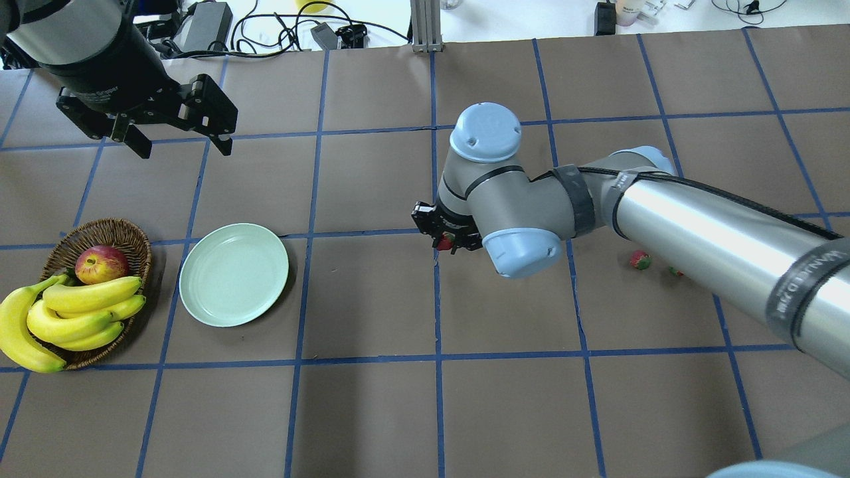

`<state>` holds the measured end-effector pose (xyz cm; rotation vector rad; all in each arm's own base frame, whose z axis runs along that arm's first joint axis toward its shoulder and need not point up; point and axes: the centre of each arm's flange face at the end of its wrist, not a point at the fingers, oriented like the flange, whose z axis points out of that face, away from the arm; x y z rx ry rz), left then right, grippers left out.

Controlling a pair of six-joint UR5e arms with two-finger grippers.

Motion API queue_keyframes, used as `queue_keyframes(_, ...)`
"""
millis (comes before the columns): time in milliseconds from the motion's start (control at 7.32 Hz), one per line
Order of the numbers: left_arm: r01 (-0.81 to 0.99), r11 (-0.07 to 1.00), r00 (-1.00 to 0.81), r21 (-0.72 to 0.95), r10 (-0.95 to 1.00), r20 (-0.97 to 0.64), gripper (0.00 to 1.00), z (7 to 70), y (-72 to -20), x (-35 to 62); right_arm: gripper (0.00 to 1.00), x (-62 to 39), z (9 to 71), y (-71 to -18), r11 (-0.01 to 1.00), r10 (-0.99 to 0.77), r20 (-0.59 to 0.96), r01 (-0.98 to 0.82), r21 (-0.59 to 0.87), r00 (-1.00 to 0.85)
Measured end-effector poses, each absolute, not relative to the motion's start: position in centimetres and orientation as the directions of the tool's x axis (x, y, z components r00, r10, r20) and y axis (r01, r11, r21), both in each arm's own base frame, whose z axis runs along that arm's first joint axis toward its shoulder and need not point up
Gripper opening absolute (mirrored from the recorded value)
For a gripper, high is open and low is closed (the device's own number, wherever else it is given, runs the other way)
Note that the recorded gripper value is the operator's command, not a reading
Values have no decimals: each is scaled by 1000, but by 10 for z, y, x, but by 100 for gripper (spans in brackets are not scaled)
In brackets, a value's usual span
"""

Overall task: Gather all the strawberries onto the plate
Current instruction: 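Carry the strawberry toward the table center and release it with the right gripper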

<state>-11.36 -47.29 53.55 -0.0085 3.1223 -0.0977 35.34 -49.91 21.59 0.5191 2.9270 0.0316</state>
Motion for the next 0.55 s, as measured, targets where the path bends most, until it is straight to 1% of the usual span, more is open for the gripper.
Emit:
queue_keyframes(273, -4, 998, -1000, -62, -5, -18, 100, 535, -473, -113, 0, 406, 206, -499, 945, 326, -195, 316, 80, -925)
queue_keyframes(410, -4, 998, -1000, -62, -5, -17, 100, 535, -473, -113, 0, 419, 197, -494, 947, 319, -214, 299, 119, -923)
queue_keyframes(546, -3, 998, -1000, -62, -4, -17, 100, 535, -473, -113, 5, 427, 189, -488, 944, 318, -234, 284, 166, -919)
